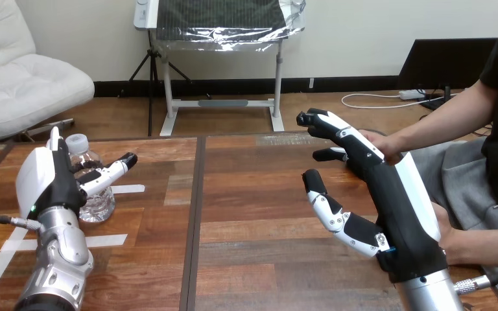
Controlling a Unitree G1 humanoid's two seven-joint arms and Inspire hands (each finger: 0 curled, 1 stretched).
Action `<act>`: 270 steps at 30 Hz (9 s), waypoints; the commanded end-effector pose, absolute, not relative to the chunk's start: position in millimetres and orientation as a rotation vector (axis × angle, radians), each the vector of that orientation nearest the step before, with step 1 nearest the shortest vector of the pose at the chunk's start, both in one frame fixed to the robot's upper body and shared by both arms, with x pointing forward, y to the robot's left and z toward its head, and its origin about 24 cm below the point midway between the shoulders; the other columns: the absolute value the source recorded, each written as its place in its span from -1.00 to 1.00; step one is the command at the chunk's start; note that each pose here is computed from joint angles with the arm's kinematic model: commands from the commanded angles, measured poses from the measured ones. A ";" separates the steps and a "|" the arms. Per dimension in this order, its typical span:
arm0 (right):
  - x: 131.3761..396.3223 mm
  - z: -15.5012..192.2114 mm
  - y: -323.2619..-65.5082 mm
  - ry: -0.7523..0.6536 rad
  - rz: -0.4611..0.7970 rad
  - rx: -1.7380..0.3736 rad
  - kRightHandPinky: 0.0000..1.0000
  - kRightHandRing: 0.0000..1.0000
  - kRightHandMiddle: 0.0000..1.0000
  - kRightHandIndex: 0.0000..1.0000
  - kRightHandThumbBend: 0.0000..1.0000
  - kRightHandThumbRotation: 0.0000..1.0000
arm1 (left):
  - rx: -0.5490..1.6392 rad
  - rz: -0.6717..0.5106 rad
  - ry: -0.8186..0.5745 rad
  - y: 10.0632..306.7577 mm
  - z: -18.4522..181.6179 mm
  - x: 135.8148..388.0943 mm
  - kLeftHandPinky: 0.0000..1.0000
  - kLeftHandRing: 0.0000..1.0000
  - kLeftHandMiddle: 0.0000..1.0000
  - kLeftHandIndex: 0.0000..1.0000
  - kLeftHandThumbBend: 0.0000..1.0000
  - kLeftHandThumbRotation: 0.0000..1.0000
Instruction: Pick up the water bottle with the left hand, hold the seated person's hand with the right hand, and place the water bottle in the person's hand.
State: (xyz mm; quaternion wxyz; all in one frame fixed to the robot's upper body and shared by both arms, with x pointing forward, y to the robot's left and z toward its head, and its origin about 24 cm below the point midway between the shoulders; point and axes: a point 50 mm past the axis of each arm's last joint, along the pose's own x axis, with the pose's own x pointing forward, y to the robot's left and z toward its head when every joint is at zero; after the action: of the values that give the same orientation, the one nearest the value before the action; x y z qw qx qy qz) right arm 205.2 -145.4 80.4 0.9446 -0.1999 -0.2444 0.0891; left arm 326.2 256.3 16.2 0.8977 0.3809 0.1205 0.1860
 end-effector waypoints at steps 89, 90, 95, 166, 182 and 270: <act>218.5 97.5 -156.0 -0.578 0.163 -0.457 0.35 0.60 0.68 0.48 -0.54 -1.00 | 1.180 0.387 0.191 253.4 46.4 353.2 0.79 0.74 0.77 0.75 0.67 0.06; 218.6 97.5 -156.0 -0.578 0.162 -0.458 0.35 0.60 0.68 0.48 -0.53 -1.00 | 1.179 0.387 0.191 253.5 46.3 353.2 0.77 0.73 0.76 0.74 0.67 0.06; 218.7 97.4 -156.7 -0.576 0.162 -0.460 0.35 0.60 0.67 0.48 -0.53 -1.00 | 1.168 0.396 0.196 253.4 45.1 352.6 0.70 0.70 0.74 0.72 0.68 0.04; 220.4 100.1 -164.3 -0.584 0.142 -0.481 0.33 0.55 0.61 0.45 -0.47 -1.00 | 0.908 0.328 0.185 246.2 35.0 348.8 -0.21 -0.08 0.01 0.06 0.53 -1.00; 221.0 100.7 -166.1 -0.587 0.139 -0.482 0.32 0.54 0.60 0.44 -0.45 -1.00 | 0.892 0.332 0.170 243.5 30.3 345.5 -0.20 -0.08 0.00 0.04 0.50 -1.00; 223.1 99.6 -168.5 -0.585 0.131 -0.491 0.28 0.49 0.56 0.43 -0.34 -1.00 | 0.685 0.260 -0.164 211.8 36.7 317.5 -0.23 -0.19 -0.11 -0.03 0.31 -1.00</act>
State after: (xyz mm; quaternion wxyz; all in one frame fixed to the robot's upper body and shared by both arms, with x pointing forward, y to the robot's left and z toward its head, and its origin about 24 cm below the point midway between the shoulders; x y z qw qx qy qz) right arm 211.3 -167.7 82.9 0.9372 -0.2389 -0.2426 0.0753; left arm 302.3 222.9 -0.4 0.9263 0.3549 0.0094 0.1263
